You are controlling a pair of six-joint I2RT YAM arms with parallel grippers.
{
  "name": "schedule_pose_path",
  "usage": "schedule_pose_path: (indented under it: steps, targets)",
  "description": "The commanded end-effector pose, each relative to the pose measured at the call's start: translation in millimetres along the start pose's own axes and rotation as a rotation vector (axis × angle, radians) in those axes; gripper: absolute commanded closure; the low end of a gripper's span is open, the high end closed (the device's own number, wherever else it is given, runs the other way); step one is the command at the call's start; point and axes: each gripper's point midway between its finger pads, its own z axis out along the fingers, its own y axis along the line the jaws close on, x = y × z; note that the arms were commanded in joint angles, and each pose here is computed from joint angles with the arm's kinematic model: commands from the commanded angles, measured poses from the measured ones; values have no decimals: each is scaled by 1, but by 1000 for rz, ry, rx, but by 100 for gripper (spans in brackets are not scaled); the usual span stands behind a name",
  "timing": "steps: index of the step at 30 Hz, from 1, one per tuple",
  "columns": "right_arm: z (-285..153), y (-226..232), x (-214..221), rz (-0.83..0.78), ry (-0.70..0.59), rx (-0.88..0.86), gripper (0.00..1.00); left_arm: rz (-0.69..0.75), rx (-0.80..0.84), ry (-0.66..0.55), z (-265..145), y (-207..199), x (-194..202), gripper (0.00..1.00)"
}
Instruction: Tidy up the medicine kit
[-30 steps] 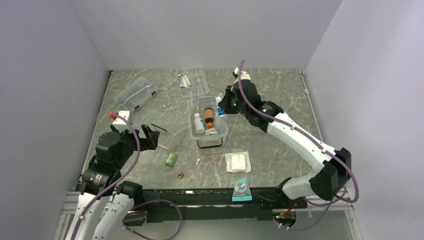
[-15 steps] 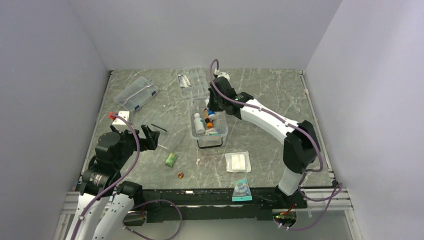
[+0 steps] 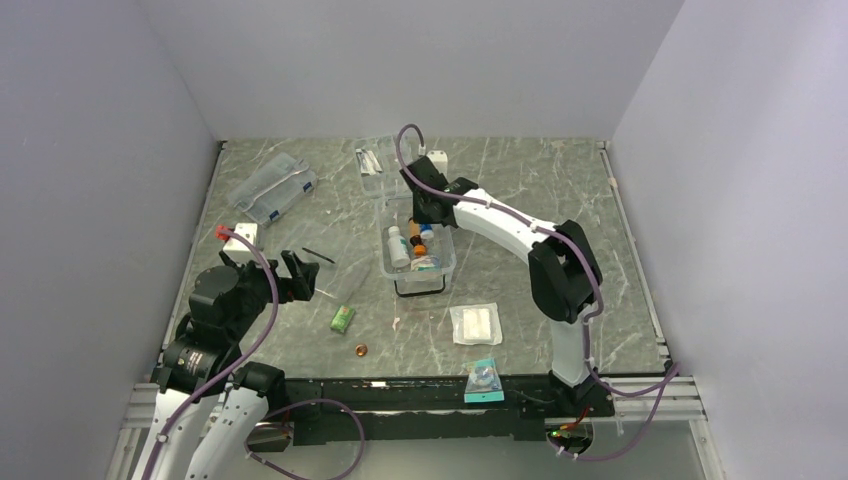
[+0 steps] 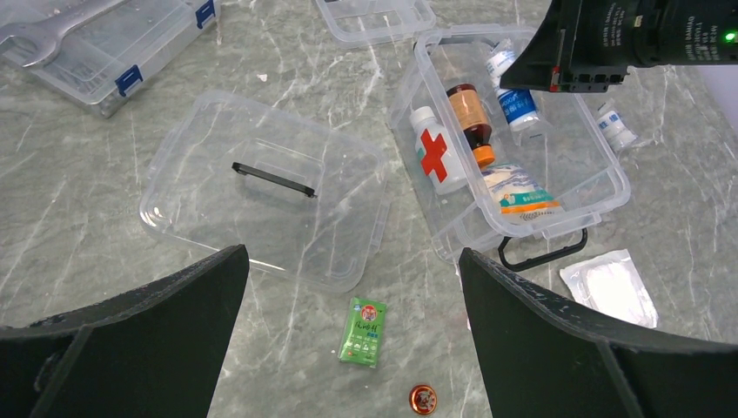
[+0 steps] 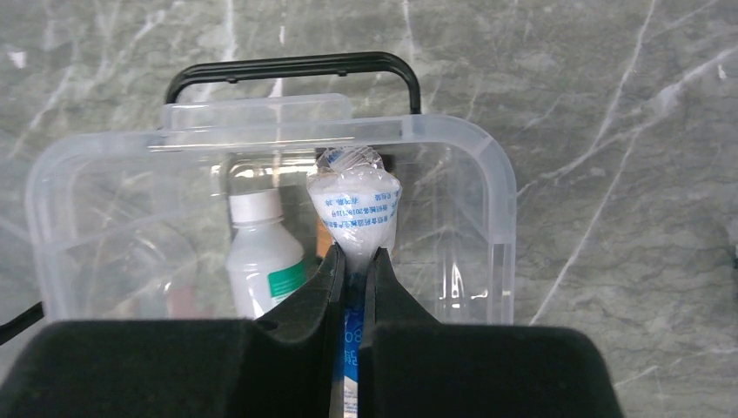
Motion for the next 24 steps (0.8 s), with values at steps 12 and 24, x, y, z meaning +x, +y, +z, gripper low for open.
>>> schedule_pose_path:
  steps: [12,24]
  targets:
    - [6,-22,1,-36,-3,157,63,-5,40,-54,-5,-9,-16,1]
    - [-35,-10,-36,-9,-93,76,47,-4,34,-47,-4,-8,-14,1]
